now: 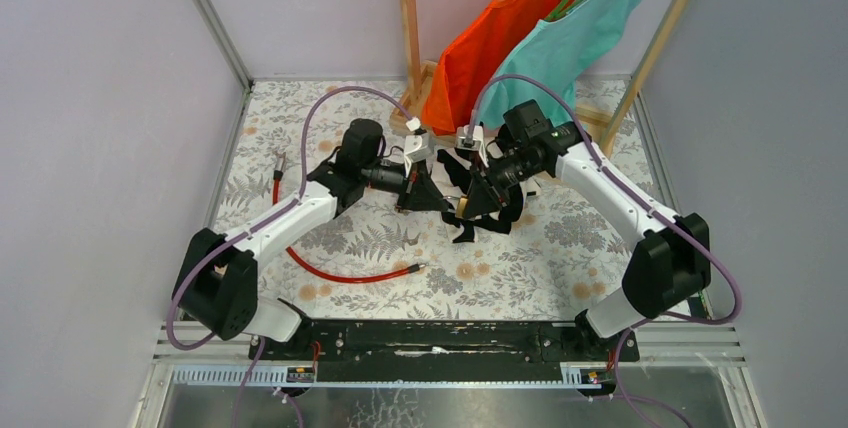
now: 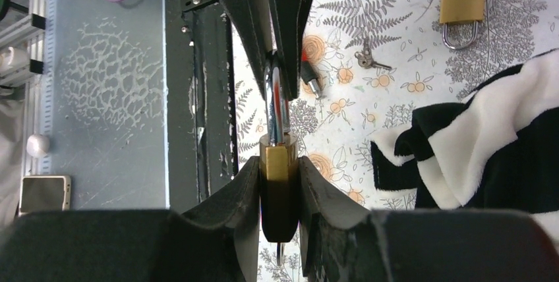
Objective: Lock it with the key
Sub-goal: Lock the lock.
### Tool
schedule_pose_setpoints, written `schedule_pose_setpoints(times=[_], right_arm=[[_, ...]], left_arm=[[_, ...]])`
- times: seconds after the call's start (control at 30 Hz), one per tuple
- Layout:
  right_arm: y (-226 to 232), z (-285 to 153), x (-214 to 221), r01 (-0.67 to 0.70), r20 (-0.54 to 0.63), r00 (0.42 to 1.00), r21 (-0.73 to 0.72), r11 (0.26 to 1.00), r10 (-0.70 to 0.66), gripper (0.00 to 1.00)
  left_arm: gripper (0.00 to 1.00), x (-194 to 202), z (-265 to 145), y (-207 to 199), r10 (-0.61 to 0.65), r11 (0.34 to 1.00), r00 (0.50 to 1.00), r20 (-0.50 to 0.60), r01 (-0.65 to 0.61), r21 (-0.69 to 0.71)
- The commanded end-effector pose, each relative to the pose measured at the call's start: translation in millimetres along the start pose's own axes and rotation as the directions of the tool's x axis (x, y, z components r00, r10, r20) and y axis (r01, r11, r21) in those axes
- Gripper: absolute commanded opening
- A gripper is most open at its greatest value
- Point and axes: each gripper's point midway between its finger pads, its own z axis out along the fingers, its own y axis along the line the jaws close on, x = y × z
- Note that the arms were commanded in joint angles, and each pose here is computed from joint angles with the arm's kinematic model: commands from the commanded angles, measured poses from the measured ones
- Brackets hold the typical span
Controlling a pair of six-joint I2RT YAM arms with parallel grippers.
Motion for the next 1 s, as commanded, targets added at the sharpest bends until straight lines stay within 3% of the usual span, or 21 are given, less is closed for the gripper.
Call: schedule_pose_setpoints(times=[0.0,0.3,0.5,0.97], right_arm=[[-2.9,6.7,-66.4,0.295,0.174,0.936,0.082,0.952,-0.305,0.0],[-4.8,1.0,-63.8,0.345,0.142,0.921,0.129,0.93,-0.362,0.0],[6.3,-1.4,-77.1,0.331,0.19,0.92,0.09,0.939,-0.343,0.0],[15.3,-0.7,-107.0,0.355,0.218,0.9,0.135,0.925,-0.377,0.0]], left_arm=[[0.0,-23.4,21.1,-51.0,0.032,0.966,0.996,0.089,-0.054,0.252],[0.0,-27.0,20.2,-54.6,0.024,0.968,0.992,0.121,-0.054,0.247],[0.0,-18.9,25.8,-42.8,0.044,0.983,0.996,0.081,-0.058,0.176],[0.0,-4.1,51.4,-64.3,0.004,0.967,0.996,0.085,-0.025,0.254]])
